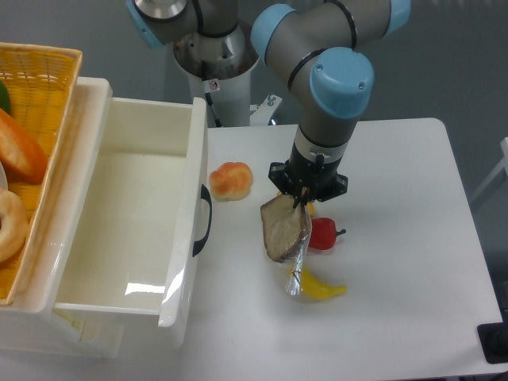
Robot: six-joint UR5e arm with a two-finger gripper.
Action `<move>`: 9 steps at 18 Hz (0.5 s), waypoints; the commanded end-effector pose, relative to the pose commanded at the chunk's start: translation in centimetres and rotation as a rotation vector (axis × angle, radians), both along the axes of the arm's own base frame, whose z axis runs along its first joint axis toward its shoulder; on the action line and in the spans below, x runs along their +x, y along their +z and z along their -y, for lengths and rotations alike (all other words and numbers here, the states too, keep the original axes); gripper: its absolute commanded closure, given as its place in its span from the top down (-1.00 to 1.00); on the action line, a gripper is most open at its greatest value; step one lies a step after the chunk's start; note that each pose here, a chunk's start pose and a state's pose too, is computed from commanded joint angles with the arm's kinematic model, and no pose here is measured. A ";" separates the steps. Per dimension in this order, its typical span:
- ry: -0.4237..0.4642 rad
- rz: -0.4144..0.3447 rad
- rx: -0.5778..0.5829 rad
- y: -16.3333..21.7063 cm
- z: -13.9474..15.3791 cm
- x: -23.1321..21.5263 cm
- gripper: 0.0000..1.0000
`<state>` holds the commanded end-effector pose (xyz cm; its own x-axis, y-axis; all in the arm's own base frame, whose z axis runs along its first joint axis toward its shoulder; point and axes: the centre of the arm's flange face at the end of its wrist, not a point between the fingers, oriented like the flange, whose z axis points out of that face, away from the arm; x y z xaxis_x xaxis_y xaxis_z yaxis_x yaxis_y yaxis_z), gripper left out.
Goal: Place the toast in the upper white drawer
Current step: 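Lift the bagged toast slice upward with the gripper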
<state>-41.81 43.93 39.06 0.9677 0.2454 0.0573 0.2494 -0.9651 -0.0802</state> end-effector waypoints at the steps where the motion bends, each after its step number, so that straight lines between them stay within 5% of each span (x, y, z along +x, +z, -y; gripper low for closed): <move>1: 0.000 0.004 -0.002 -0.2 0.0 0.1 -1.00; 9: 0.000 0.003 -0.002 -0.1 0.0 0.2 -1.00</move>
<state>-41.64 43.93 38.93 0.9676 0.2455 0.0595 0.2496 -0.9652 -0.0779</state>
